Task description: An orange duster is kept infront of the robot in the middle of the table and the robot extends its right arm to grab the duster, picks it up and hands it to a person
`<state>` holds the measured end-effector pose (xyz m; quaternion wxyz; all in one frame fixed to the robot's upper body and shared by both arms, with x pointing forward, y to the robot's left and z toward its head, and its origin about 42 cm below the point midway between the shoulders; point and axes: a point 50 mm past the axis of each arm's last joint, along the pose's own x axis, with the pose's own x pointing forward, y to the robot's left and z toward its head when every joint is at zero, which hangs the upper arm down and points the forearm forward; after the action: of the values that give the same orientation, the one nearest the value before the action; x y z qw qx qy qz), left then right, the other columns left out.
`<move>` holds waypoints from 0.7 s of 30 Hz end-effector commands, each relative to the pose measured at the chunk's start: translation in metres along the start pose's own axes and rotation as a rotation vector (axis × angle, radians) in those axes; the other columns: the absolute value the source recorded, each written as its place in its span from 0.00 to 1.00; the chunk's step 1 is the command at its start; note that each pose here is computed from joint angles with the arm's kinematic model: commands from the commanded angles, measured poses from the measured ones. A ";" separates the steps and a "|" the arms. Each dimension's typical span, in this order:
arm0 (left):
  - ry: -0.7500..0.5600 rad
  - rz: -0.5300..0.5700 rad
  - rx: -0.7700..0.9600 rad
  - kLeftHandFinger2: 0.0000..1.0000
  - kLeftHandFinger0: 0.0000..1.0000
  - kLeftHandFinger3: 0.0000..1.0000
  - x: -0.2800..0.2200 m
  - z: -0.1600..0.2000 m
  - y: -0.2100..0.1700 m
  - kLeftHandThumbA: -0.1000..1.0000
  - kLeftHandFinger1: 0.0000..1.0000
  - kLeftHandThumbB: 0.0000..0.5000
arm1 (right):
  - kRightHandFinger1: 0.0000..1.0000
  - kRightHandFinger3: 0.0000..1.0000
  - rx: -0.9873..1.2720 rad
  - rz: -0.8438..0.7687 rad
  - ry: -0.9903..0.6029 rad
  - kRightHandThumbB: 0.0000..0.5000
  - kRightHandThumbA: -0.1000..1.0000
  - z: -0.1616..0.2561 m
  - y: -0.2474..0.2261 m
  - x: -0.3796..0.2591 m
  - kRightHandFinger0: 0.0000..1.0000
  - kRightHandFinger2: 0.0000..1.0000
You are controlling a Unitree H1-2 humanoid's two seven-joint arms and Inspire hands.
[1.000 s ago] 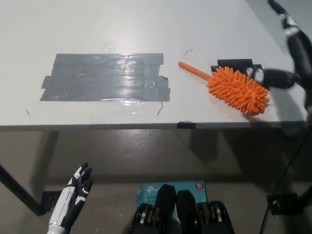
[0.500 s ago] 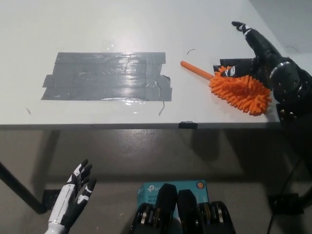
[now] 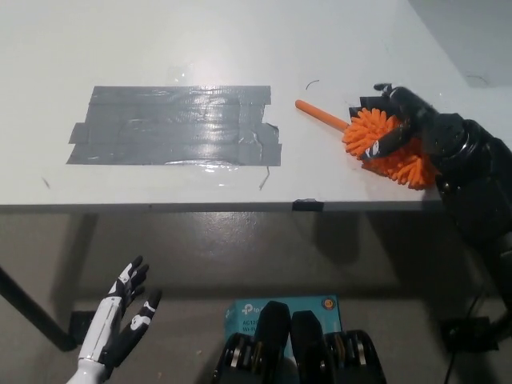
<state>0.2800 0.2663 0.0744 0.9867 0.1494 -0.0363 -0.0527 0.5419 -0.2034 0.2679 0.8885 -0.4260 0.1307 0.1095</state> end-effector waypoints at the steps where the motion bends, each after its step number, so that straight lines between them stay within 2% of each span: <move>1: -0.037 0.027 0.012 1.00 1.00 1.00 0.006 0.010 0.006 0.75 1.00 0.35 | 1.00 1.00 0.018 -0.028 -0.040 0.92 1.00 0.028 -0.026 -0.001 1.00 1.00; 4: -0.042 0.025 0.032 1.00 1.00 1.00 0.008 0.011 0.007 0.76 1.00 0.35 | 1.00 1.00 0.009 -0.002 -0.008 0.83 1.00 0.021 -0.020 0.004 1.00 1.00; 7: -0.044 0.026 0.034 1.00 1.00 1.00 0.009 0.012 0.008 0.76 1.00 0.35 | 1.00 1.00 0.019 0.024 0.018 0.81 1.00 0.017 -0.018 0.008 1.00 1.00; 10: -0.046 0.025 0.020 1.00 1.00 1.00 0.010 0.012 0.008 0.75 1.00 0.36 | 1.00 1.00 0.060 0.072 0.043 0.74 1.00 0.008 -0.015 0.014 1.00 1.00; 13: -0.050 0.027 0.023 1.00 1.00 1.00 0.011 0.013 0.009 0.74 1.00 0.36 | 1.00 1.00 -0.046 0.150 0.049 0.70 1.00 0.007 -0.017 0.018 1.00 1.00; 14: -0.047 0.026 0.021 1.00 1.00 1.00 0.011 0.013 0.008 0.73 1.00 0.33 | 1.00 1.00 -0.049 0.206 0.053 0.59 0.99 0.008 -0.019 0.019 1.00 1.00; 15: -0.047 0.026 0.023 1.00 1.00 1.00 0.011 0.013 0.008 0.73 1.00 0.32 | 1.00 1.00 -0.059 0.219 0.060 0.55 0.83 0.009 -0.020 0.020 1.00 1.00; 16: -0.047 0.026 0.025 1.00 1.00 1.00 0.011 0.013 0.008 0.73 1.00 0.31 | 1.00 1.00 -0.073 0.228 0.068 0.54 0.76 0.009 -0.020 0.020 1.00 1.00; 17: -0.049 0.025 0.023 1.00 1.00 1.00 0.011 0.012 0.008 0.72 1.00 0.29 | 1.00 0.99 -0.076 0.220 0.109 0.61 0.32 0.010 -0.019 0.021 1.00 1.00; 18: -0.047 0.026 0.026 1.00 1.00 1.00 0.012 0.012 0.009 0.71 1.00 0.27 | 1.00 0.92 -0.094 0.214 0.127 0.52 0.17 0.010 -0.017 0.021 1.00 1.00; 19: -0.046 0.027 0.029 1.00 1.00 1.00 0.013 0.012 0.009 0.71 1.00 0.27 | 1.00 0.90 -0.124 0.214 0.136 0.54 0.15 0.011 -0.015 0.021 1.00 0.99; 20: -0.046 0.027 0.035 1.00 1.00 1.00 0.014 0.013 0.009 0.71 1.00 0.27 | 0.79 0.98 -0.186 0.213 0.152 0.39 0.12 0.011 -0.014 0.022 0.80 0.82; 21: -0.050 0.026 0.036 1.00 1.00 1.00 0.015 0.013 0.009 0.72 1.00 0.27 | 0.43 1.00 -0.273 0.214 0.178 0.30 0.04 0.010 -0.009 0.023 0.44 0.59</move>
<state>0.2870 0.2683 0.0797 0.9859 0.1547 -0.0416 -0.0479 0.5637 -0.2038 0.2641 0.8408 -0.4679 0.2165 0.1651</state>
